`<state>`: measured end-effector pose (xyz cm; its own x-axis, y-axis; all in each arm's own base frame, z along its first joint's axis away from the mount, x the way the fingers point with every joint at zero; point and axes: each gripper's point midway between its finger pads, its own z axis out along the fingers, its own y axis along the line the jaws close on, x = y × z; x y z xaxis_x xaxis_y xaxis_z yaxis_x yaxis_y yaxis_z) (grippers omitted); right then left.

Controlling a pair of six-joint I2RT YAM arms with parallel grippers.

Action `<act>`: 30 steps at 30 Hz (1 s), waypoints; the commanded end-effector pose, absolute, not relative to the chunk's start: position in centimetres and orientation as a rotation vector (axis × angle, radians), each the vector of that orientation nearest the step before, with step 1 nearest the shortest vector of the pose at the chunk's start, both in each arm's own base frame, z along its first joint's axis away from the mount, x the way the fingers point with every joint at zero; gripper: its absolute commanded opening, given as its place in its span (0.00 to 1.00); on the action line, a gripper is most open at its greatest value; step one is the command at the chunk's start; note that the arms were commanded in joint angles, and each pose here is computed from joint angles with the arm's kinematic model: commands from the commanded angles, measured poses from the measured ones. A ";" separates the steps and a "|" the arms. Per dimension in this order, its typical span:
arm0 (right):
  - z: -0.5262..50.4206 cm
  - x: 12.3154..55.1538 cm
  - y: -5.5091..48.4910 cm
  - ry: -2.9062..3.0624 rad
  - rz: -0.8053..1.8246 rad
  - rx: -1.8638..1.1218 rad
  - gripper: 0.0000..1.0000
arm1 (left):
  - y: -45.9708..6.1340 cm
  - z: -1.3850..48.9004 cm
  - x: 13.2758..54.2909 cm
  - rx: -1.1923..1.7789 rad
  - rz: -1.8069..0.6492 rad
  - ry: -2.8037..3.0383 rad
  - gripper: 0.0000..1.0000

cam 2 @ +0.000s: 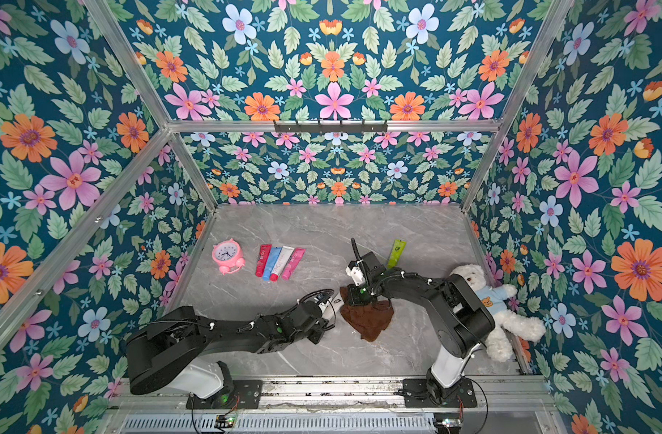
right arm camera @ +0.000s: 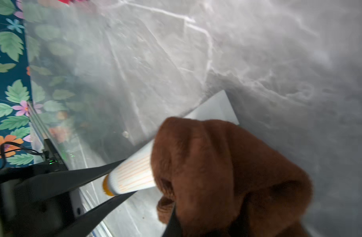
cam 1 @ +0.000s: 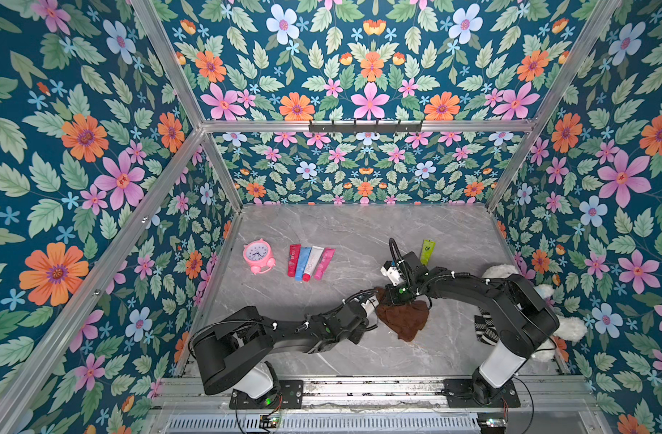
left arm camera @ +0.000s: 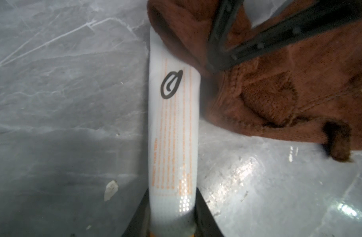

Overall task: Wipe the surface of the toothpaste tube
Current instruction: Wipe the dirt from the toothpaste tube.

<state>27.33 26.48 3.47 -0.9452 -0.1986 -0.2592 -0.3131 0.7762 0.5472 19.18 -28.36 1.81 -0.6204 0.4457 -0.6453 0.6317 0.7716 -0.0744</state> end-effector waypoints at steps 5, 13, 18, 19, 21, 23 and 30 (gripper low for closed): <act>2.9 27.4 27.1 2.757 0.943 -0.423 0.00 | -27.8 0.3 17.8 0.861 -0.389 2.417 0.20; 4.3 23.9 30.4 2.712 1.117 -0.483 0.00 | -28.0 0.0 17.7 0.882 -0.392 2.424 0.16; 4.7 23.2 30.9 2.674 1.167 -0.456 0.00 | -28.1 0.0 17.6 0.890 -0.403 2.419 0.13; 4.4 23.8 30.3 2.681 1.135 -0.434 0.00 | -28.1 0.1 17.6 0.890 -0.403 2.419 0.12; 5.7 25.4 29.1 2.646 1.124 -0.390 0.00 | -28.2 0.1 17.5 0.896 -0.406 2.414 0.12; 6.1 27.1 27.8 2.630 1.109 -0.337 0.00 | -28.2 0.2 17.4 0.905 -0.413 2.409 0.11; 4.9 29.5 26.5 2.721 0.942 -0.405 0.00 | -28.7 -0.5 16.8 0.956 -0.359 2.414 0.11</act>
